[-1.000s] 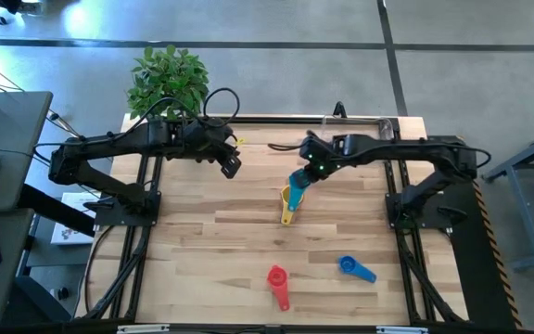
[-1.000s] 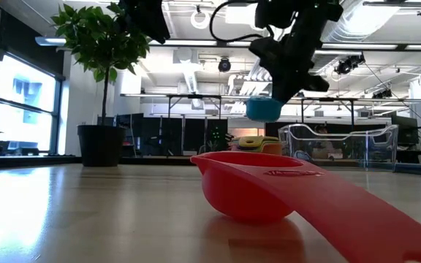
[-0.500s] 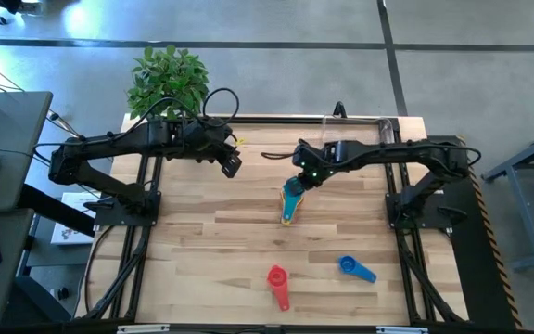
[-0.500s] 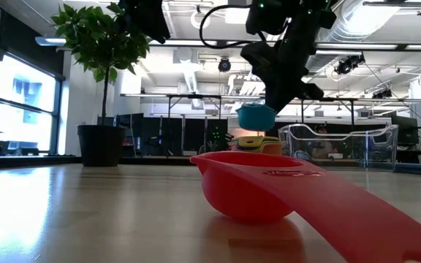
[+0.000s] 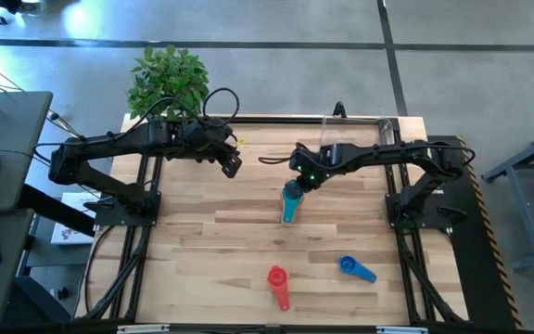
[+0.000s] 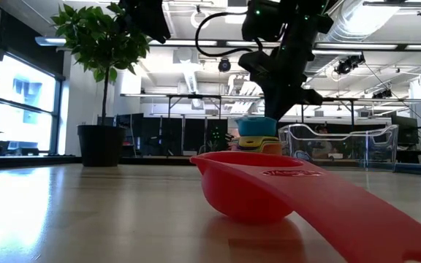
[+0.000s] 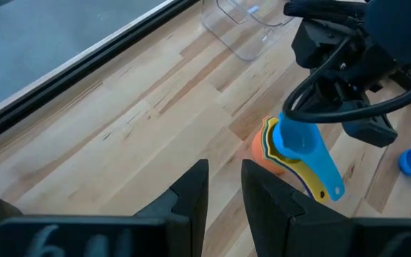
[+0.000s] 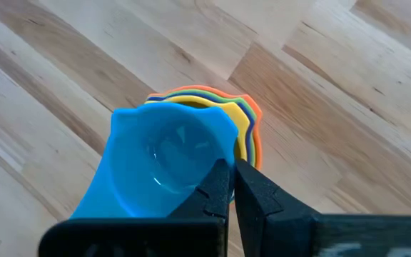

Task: Nest measuring cups in basket
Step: Stack the light blue measuring cup on the yellow measuring cup, then stack the red measuring cup on the light blue measuring cup

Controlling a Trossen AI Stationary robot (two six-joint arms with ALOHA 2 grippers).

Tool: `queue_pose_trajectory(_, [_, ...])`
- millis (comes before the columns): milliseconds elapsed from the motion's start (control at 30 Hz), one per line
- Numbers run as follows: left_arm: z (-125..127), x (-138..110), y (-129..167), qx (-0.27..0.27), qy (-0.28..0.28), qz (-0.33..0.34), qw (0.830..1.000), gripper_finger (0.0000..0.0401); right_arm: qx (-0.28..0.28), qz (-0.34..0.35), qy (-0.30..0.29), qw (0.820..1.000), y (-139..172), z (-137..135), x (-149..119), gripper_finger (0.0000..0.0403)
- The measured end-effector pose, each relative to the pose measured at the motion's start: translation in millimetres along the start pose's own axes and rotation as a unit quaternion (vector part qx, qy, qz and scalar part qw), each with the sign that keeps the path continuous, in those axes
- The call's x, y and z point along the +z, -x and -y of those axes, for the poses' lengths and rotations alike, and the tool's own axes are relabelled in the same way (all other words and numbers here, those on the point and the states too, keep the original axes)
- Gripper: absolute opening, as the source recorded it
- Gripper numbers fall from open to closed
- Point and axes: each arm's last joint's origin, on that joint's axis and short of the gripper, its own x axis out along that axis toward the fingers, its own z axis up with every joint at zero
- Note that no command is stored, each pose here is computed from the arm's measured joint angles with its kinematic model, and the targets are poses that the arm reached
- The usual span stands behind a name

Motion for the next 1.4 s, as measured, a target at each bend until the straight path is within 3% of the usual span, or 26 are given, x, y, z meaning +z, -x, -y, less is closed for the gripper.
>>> queue_pose_trajectory(300, [0,0,0,0.0,0.0,0.0,1.0,0.0076,0.001,0.0,0.001,1.0,0,0,0,0.0003])
queue_pose_trajectory(833, [0,0,0,0.0,0.0,0.0,1.0,0.0076,0.002,0.0,0.011,1.0,0,0,0,0.0052])
queue_pose_trajectory(1033, [0,0,0,-0.001,0.02,0.0,1.0,0.0076,0.035,-0.031,0.026,0.999,1,3,3,0.0052])
queue_pose_trajectory(1400, [20,-13,6,-0.033,0.072,-0.018,0.997,0.0076,0.068,0.0,0.038,0.997,41,3,-4,0.0052])
